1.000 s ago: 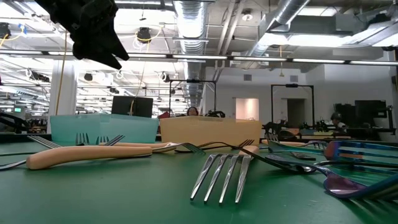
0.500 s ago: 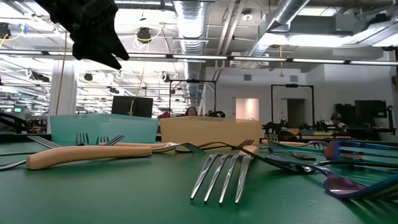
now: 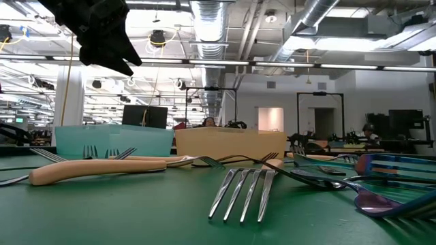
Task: Sort silverware by color (type)
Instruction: Put the yellow fork into the pink bin
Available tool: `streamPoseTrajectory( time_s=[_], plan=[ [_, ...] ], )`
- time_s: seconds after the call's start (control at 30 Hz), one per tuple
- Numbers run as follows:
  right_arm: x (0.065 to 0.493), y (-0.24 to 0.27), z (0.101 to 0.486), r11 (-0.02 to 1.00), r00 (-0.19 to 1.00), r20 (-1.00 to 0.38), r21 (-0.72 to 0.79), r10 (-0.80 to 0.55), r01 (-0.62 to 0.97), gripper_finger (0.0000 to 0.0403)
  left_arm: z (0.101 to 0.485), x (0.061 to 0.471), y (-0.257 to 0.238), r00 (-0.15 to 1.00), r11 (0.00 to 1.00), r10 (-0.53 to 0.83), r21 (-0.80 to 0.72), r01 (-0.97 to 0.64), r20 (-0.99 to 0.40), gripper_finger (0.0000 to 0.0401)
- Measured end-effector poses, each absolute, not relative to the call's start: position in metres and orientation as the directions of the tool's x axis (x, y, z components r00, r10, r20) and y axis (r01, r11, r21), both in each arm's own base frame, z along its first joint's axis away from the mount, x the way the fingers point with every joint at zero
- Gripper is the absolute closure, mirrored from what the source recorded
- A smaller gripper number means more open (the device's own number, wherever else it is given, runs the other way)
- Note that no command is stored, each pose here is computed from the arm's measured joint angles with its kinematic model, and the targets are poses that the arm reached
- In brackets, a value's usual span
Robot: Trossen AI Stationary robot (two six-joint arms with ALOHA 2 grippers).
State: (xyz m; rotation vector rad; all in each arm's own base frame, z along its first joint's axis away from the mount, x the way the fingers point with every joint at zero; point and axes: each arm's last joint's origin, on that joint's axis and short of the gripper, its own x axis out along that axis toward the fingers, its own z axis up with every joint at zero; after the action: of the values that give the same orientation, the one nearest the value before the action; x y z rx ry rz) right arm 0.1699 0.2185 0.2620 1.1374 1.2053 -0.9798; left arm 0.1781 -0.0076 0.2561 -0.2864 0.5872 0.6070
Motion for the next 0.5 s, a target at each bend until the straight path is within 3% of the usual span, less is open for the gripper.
streamPoseTrajectory(
  time_s=[0.2,0.5],
  plan=[
    [0.175,0.23,0.242,0.188,-0.018,-0.999,-0.01,0.038,0.982,0.0327,0.256,0.178,-0.008,0.666,0.789,0.451,-0.083,-0.609,-0.594,0.0134],
    [0.182,0.24,0.222,0.184,-0.052,-0.999,-0.048,0.016,0.982,0.0327,0.256,0.178,-0.008,0.666,0.788,0.453,-0.082,-0.61,-0.593,0.0134]
  ],
)
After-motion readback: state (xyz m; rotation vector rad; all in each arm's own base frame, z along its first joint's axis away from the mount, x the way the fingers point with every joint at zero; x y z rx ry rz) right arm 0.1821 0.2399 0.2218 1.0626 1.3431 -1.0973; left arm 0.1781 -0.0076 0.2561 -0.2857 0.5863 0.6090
